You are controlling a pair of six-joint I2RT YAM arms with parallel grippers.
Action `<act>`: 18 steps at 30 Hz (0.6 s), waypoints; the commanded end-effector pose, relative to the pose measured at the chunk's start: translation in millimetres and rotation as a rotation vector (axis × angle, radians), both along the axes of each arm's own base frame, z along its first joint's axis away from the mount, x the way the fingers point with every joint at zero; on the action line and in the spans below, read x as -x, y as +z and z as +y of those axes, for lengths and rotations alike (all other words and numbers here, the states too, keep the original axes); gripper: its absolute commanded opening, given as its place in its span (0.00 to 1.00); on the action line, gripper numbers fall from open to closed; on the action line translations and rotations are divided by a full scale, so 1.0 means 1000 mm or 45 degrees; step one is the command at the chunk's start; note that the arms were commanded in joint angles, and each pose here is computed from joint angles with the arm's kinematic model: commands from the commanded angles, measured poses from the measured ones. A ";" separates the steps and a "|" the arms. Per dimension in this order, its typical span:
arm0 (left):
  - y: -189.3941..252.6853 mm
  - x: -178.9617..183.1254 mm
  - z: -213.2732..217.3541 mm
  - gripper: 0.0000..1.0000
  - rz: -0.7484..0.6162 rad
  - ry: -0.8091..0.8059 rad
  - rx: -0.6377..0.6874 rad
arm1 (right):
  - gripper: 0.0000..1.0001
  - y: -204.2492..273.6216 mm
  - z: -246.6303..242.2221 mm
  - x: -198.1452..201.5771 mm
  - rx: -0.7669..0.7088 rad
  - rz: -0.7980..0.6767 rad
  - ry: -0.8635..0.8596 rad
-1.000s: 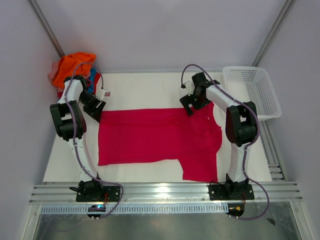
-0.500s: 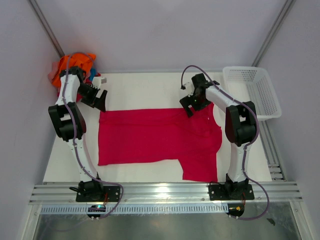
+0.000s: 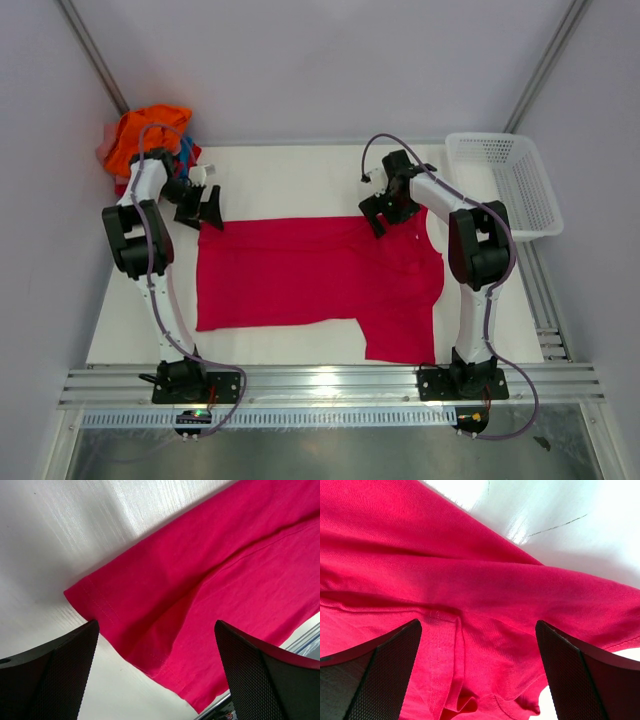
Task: Fold and stack the t-shirts
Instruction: Fold the flattened tshirt in 1/3 of the way
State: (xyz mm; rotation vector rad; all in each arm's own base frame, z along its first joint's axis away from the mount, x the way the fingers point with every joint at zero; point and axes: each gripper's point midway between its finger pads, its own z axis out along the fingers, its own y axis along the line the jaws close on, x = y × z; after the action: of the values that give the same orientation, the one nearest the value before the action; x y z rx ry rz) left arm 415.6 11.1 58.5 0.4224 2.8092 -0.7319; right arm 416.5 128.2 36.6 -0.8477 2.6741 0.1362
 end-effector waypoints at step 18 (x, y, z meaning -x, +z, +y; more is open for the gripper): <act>0.040 0.068 -0.023 0.99 0.064 -0.298 0.201 | 0.99 -0.007 0.004 -0.003 -0.012 0.014 -0.005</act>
State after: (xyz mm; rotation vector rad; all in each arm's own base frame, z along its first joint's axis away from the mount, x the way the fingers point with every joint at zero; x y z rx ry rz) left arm 380.9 -0.1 56.8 0.6606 2.7786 -0.8875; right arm 414.3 127.4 25.6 -0.8538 2.7005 0.1369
